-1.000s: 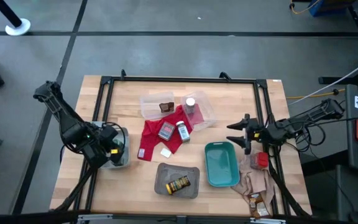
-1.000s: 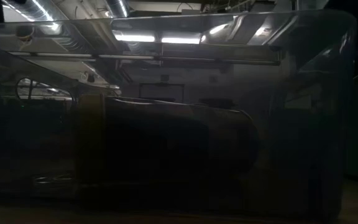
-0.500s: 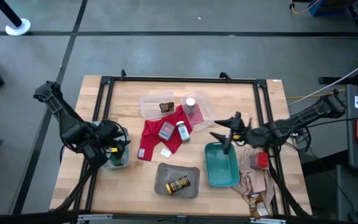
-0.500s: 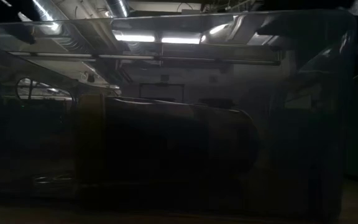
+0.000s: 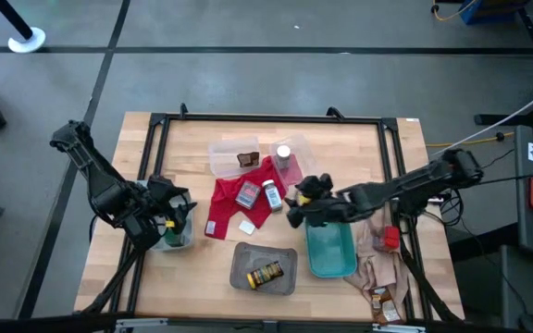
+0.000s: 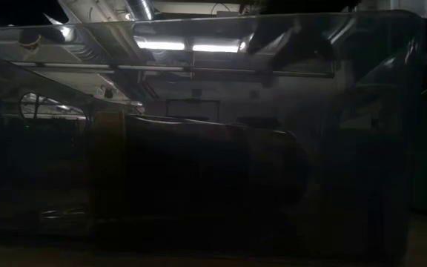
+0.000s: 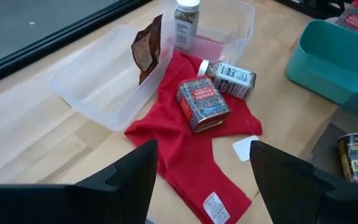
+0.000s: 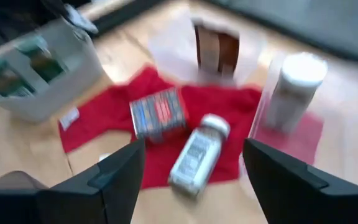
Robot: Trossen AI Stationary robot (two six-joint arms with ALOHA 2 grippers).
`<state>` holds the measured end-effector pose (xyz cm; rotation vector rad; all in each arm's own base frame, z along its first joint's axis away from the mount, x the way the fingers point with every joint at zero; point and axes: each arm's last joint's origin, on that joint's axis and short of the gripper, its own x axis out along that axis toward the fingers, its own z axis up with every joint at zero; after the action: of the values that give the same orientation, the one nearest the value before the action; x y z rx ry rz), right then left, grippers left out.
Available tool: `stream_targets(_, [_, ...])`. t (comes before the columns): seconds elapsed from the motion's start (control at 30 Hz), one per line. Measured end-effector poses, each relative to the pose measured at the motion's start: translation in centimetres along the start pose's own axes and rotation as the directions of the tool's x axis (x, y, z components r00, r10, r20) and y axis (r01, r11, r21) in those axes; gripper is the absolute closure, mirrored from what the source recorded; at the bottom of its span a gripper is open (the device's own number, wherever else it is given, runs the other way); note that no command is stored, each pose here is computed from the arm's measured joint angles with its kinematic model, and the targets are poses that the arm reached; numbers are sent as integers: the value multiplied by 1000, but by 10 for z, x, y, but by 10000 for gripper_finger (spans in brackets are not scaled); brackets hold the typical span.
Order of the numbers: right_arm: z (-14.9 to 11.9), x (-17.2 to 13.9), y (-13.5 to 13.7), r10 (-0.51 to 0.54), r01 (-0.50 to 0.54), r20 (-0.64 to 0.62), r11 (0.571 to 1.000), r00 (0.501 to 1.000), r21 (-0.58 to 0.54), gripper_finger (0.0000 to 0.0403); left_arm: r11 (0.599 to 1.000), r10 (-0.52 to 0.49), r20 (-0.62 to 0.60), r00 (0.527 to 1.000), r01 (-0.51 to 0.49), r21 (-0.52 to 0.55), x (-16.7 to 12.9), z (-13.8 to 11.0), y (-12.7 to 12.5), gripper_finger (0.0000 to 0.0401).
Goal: Sort spices by type
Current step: Put the white seasoning bottle into the right transparent bin
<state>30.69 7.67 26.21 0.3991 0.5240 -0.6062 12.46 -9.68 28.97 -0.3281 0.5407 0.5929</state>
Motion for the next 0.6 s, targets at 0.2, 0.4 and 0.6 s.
stream_targets(0.2, [-4, 38, 6, 4, 10, -173, 996, 985, 83, 132, 999, 2, 1, 1000, -2, 44, 0, 0, 0, 162])
stream_targets(0.4, [-15, 63, 5, -34, 68, -238, 988, 971, 136, 132, 999, 2, 1, 1000, -2, 52, 0, 0, 0, 162])
stream_targets(0.6, [-25, 74, 6, -67, 115, -256, 978, 964, 177, 132, 996, 2, 1, 1000, -2, 93, 0, 0, 0, 162])
